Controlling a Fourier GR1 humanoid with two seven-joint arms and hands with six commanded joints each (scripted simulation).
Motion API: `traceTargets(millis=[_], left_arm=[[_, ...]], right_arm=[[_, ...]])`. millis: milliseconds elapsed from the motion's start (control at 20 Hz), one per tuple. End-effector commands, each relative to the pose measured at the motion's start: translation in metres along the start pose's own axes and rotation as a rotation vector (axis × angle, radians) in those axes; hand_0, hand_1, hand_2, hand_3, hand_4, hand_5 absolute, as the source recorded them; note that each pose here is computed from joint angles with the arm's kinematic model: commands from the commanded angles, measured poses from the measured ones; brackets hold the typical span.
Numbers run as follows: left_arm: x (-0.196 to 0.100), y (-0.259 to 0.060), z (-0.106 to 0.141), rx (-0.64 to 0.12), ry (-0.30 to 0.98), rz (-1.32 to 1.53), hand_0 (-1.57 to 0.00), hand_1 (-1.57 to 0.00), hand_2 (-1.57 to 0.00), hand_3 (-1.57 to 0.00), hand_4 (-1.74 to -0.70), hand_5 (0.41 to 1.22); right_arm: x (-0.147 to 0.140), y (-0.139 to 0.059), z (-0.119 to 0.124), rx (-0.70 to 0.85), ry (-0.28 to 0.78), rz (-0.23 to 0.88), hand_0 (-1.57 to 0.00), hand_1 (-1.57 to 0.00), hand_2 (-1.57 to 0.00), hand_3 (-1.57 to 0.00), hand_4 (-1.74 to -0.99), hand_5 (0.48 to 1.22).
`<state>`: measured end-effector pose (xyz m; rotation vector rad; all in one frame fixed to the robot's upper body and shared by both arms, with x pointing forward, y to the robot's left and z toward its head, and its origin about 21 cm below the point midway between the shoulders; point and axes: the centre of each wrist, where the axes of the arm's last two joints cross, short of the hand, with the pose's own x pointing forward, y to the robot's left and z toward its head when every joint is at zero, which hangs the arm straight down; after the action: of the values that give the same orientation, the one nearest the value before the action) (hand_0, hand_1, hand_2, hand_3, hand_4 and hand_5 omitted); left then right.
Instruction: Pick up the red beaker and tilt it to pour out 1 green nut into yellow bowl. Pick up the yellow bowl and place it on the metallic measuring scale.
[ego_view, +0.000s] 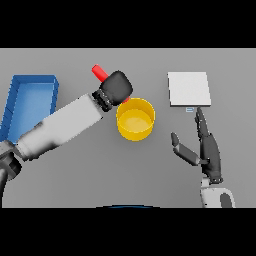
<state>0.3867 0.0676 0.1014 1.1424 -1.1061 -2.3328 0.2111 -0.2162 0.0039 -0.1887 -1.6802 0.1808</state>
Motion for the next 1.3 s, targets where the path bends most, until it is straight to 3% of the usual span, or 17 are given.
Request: traceTargets(millis=[0, 300, 450, 700, 900, 1050, 1100, 1150, 1250], left_arm=[[0.003, 0.005, -0.001, -0.004, -0.005, -0.04, -1.57, -1.57, -1.57, -1.54, -1.74, 1.22], [0.003, 0.017, -0.008, -0.02, -0.029, -0.239, -1.57, -1.57, -1.57, -1.56, -1.74, 1.221], [0.004, 0.024, -0.014, -0.063, -0.034, -0.333, -1.57, -1.57, -1.57, -1.57, -1.74, 1.221], [0.011, 0.031, -0.02, -0.065, -0.073, -0.475, -1.57, -1.57, -1.57, -1.57, -1.73, 1.221], [0.001, 0.044, -0.017, -0.063, -0.094, -0.549, -1.57, -1.57, -1.57, -1.57, -1.73, 1.221], [-0.026, 0.07, -0.013, -0.024, -0.043, -0.534, -1.57, -1.57, -1.57, -1.57, -1.73, 1.221], [-0.039, 0.077, -0.009, -0.005, -0.02, -0.527, -1.57, -1.57, -1.57, -1.49, -1.73, 1.221], [-0.051, 0.089, -0.008, 0.011, 0.023, -0.516, -1.57, -1.57, -1.4, -1.51, -1.68, 1.221], [-0.078, 0.112, 0.0, 0.053, 0.082, -0.471, -1.57, -1.57, -1.46, -1.04, -1.7, 1.221]], right_arm=[[-0.002, 0.002, 0.0, 0.0, 0.005, 0.003, 0.0, 0.0, 0.0, 0.0, -1.291, 0.631], [-0.005, -0.003, 0.001, -0.014, 0.013, 0.035, 0.0, 0.0, 0.0, 0.0, -1.27, 0.588], [0.0, 0.001, 0.001, -0.02, 0.008, 0.059, 0.0, 0.0, 0.0, 0.0, -1.236, 0.582], [-0.001, 0.004, 0.001, -0.015, -0.001, 0.052, 0.0, 0.0, 0.0, 0.0, -1.206, 0.591], [-0.003, 0.007, 0.0, -0.017, -0.004, 0.067, 0.0, 0.0, 0.0, 0.0, -1.207, 0.594], [-0.002, 0.002, 0.001, -0.028, -0.012, 0.076, 0.0, 0.0, 0.0, 0.0, -1.209, 0.592], [-0.001, 0.002, -0.001, -0.027, -0.015, 0.077, 0.0, 0.0, 0.0, 0.0, -1.203, 0.592], [-0.001, 0.0, -0.002, -0.03, -0.01, 0.08, 0.0, 0.0, 0.0, 0.0, -1.201, 0.592], [0.001, 0.006, -0.002, -0.014, -0.019, 0.06, 0.0, 0.0, 0.0, 0.0, -1.186, 0.596]])
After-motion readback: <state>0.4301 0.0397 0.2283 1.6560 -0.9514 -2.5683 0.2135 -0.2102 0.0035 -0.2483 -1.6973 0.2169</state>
